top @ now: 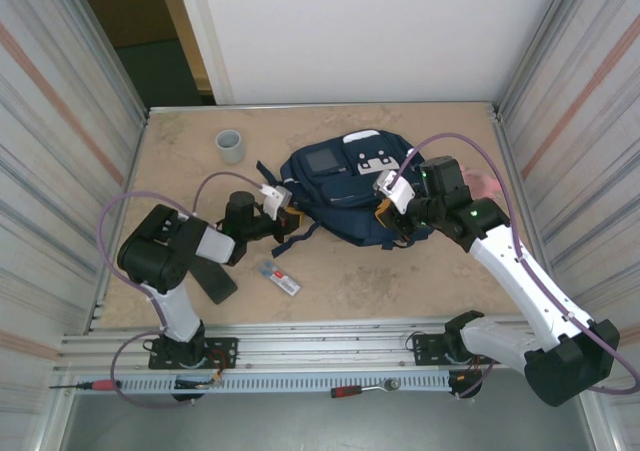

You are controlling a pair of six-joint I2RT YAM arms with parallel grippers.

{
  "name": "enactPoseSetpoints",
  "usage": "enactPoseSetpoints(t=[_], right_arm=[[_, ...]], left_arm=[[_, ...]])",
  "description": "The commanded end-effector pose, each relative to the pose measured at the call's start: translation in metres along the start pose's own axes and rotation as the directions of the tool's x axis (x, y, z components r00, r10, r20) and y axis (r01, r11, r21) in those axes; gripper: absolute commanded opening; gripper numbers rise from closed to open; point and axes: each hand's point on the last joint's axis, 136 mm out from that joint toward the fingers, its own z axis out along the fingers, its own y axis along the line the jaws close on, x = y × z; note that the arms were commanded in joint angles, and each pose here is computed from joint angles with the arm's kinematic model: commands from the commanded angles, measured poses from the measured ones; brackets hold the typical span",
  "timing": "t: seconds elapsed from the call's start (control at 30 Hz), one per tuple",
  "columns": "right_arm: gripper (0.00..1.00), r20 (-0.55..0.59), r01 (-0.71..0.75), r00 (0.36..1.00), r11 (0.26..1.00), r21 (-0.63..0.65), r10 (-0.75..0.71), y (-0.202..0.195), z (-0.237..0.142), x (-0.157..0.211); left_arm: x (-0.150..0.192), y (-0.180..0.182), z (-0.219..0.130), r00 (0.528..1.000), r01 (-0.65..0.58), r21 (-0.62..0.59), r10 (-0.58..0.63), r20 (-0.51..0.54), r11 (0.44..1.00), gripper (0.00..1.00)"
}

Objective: Pack the student bag

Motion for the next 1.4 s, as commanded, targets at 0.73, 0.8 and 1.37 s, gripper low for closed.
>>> enactPoseSetpoints(t=[0.73, 0.8, 1.37], right_arm=[[0.05, 0.123, -0.225, 0.97, 0.965, 0.135, 0.209, -0.018, 0.075, -0.008], [0.27, 0.119, -0.28, 0.956, 0.954, 0.111, 0.267, -0.013, 0.07, -0.007], [0.72, -0.087, -0.991, 0.022, 0.033, 0.13, 0.996, 0.047, 0.056, 0.082]], left_arm=[[-0.018, -0.097, -0.022, 0.981, -0.085, 0.302, 0.134, -0.144, 0.949, 0.0], [-0.015, -0.084, -0.021, 0.98, -0.053, 0.222, 0.093, -0.175, 0.974, 0.0], [0.009, -0.055, -0.023, 0.954, 0.052, 0.057, -0.033, -0.296, 0.997, 0.0]])
